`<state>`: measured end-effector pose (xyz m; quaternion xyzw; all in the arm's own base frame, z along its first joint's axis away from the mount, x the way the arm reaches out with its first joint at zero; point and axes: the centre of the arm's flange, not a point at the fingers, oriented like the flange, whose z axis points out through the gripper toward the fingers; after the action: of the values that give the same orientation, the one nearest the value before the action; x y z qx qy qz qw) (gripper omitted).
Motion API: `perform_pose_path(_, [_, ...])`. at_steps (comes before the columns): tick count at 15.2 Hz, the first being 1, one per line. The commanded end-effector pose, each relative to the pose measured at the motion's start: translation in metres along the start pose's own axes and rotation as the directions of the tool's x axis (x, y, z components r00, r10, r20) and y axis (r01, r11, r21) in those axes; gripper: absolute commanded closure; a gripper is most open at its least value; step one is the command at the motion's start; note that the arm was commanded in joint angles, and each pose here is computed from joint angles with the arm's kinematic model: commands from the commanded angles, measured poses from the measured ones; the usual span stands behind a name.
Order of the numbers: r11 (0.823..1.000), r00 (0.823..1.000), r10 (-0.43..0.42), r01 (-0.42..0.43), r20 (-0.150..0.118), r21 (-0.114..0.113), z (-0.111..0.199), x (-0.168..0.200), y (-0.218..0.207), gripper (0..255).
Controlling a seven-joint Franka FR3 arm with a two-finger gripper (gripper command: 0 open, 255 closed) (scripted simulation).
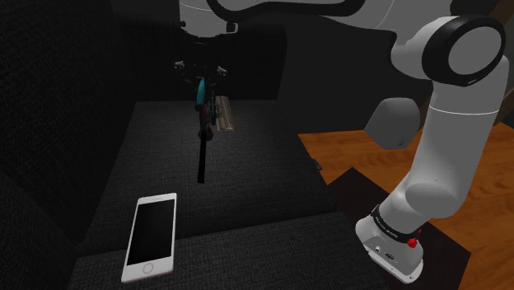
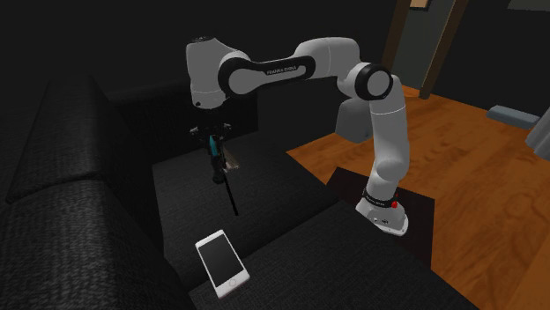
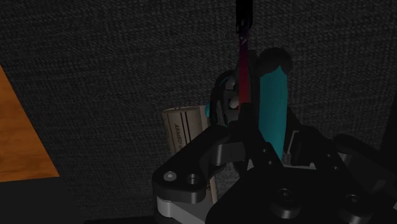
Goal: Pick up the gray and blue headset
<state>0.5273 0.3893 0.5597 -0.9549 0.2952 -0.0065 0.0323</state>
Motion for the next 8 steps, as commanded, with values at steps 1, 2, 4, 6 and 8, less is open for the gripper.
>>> perform_pose_path(1, [1.0, 1.0, 0.0, 0.0, 0.0, -0.001, 0.001, 0.0, 0.0, 255])
perform_pose_path(2, [1.0, 1.0, 0.0, 0.0, 0.0, -0.001, 0.001, 0.0, 0.0, 255])
perform_pose_path(4, [1.0, 1.0, 0.0, 0.0, 0.0, -0.001, 0.001, 0.0, 0.0, 255])
perform_pose_path(6, [1.0, 1.0, 0.0, 0.0, 0.0, -0.001, -0.004, 0.0, 0.0, 255])
perform_pose_path(8, [1.0, 1.0, 0.0, 0.0, 0.0, -0.001, -0.015, 0.0, -0.001, 255])
